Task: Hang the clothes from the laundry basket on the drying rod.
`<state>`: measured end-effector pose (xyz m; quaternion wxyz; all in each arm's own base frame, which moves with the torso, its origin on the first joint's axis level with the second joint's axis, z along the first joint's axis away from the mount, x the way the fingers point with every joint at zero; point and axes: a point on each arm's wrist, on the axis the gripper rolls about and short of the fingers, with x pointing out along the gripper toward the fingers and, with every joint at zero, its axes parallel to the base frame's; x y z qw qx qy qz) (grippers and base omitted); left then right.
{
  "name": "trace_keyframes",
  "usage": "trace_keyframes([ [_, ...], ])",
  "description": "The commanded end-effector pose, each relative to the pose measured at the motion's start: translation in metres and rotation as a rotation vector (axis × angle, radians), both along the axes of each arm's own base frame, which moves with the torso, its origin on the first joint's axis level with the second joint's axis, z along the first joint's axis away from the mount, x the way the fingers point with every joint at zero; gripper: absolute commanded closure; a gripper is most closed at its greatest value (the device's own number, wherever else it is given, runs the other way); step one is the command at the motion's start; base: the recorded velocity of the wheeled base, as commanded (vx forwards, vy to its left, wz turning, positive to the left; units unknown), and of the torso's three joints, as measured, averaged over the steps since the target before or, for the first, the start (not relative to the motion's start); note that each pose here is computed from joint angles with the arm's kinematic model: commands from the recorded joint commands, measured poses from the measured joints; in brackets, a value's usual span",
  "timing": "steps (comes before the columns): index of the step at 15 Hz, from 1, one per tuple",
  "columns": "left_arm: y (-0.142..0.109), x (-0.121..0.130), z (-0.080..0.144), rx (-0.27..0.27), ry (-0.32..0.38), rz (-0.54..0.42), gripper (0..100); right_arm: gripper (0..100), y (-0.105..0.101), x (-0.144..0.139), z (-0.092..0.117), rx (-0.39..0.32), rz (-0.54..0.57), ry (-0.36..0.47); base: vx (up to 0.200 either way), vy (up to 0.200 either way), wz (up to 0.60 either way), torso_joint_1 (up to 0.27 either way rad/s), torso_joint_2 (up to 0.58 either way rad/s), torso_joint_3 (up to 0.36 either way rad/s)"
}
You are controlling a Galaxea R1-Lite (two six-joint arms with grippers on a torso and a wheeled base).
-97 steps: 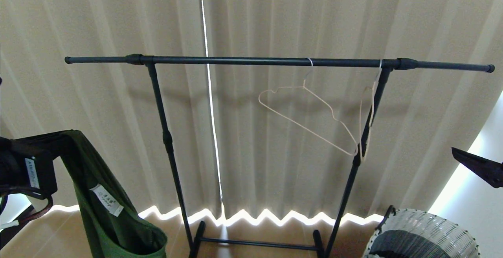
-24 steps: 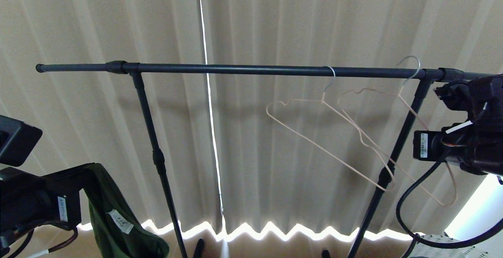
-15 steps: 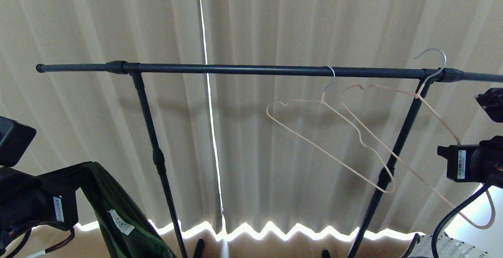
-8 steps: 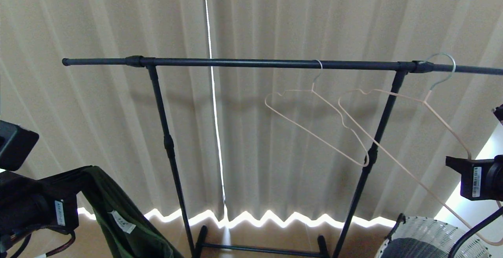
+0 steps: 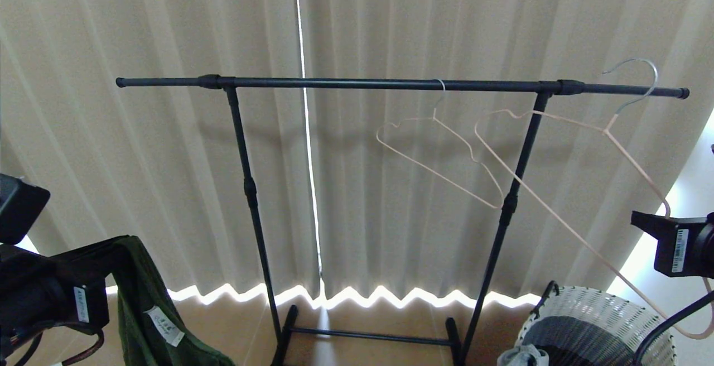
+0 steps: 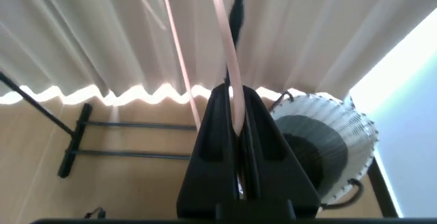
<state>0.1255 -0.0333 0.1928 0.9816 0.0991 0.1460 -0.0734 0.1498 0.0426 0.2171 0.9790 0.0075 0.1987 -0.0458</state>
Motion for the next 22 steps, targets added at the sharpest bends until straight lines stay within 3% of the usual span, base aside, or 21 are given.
trace_keyframes([
  [1,-0.001,0.002,0.002,-0.006,-0.002,-0.002,100,100,0.012,-0.001,0.007,0.033,0.099,-0.066,0.000,0.000,0.00,0.000,0.00,0.000],
  [7,-0.005,0.018,0.022,-0.020,-0.015,0.011,100,100,0.040,-0.002,0.008,0.079,0.353,-0.086,0.000,0.000,0.00,0.000,0.00,0.000],
  [12,-0.025,0.054,0.048,-0.096,0.023,0.086,100,100,0.063,0.002,-0.005,0.061,0.490,-0.009,0.000,0.000,0.00,0.000,0.00,0.000],
  [16,-0.057,0.087,0.050,-0.133,0.035,0.158,100,100,0.081,0.000,-0.009,0.078,0.602,0.009,0.000,0.000,0.00,0.000,0.00,0.000],
  [19,-0.069,0.109,0.051,-0.189,0.034,0.216,100,100,0.095,-0.007,-0.007,0.113,0.730,-0.015,0.000,0.000,0.00,0.000,0.00,0.000],
  [22,-0.076,0.121,0.048,-0.199,0.039,0.233,100,100,0.106,-0.009,-0.010,0.117,0.795,0.002,0.000,0.000,0.00,0.000,0.00,0.000],
])
